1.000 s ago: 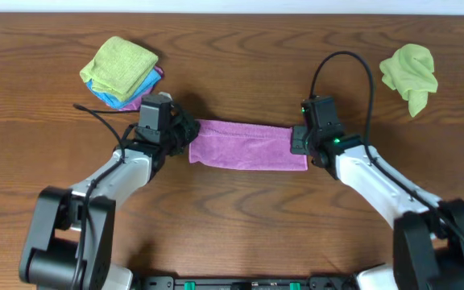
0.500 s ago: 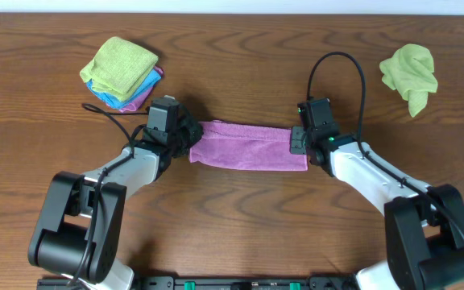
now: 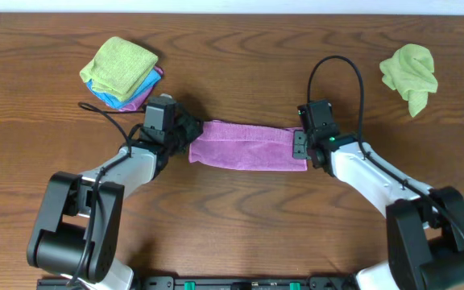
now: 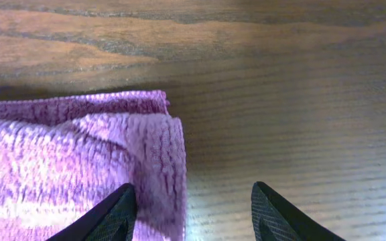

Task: Fold the cloth

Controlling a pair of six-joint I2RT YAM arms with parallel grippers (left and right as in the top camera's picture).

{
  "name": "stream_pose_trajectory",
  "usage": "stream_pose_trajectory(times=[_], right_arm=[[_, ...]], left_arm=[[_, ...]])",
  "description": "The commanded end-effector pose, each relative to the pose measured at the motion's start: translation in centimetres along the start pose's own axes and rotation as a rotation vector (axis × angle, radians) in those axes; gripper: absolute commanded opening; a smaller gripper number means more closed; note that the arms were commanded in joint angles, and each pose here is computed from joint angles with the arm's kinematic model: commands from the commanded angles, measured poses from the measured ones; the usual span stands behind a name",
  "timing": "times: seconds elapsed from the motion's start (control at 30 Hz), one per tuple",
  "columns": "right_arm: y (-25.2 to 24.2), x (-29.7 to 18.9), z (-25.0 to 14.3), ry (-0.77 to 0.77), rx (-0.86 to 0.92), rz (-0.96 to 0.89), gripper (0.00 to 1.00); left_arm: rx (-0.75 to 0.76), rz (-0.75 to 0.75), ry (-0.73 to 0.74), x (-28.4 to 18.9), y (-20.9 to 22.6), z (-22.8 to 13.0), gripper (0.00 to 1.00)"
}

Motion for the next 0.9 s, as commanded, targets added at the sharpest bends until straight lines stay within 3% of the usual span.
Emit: stream_pose_trajectory(times=[0.0,0.17,0.23,0.33,0.37,0.87], right_arm=[[0.2,-2.1,1.6,-0.055,0.021,0.048,0.58],[0.0,-4.2,1.4,-0.028,0.112,0.115,0.69],[-0.2,-4.8,1.4,-0.014,0.158,0.139,0.71],[-0.3,-5.1,1.5,0.022,0.195,0.202,0.73],[-0.4,-5.1,1.5,0.036,0.204,0.220,0.74],[-1.2,-1.5,1.7,0.153,0.268,0.297,0.77]], left_arm=[[0.058,-0.052,-0.069,-1.5,-1.6,1.9,0.47],[0.074,-0.097,-0.116,-3.6,-3.1,2.7,0.45],[0.078,-0.115,-0.113,-4.4,-3.5,2.7,0.36],[0.072,-0.150,-0.086,-4.5,-4.1,2.3,0.09],[0.066,-0.156,-0.069,-4.3,-4.3,1.9,0.06],[0.082,-0.048,0.059,0.3,-3.0,-1.7,0.06]])
Point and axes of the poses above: each gripper's point midway between its finger pads, its own x axis out along the fingers, its own y axis along the line the jaws close on, z = x × y, the point moved 10 cm from there along -x, back along the fingers, and after that the axes turned 10 degrees about x, right-handed, at the moved point
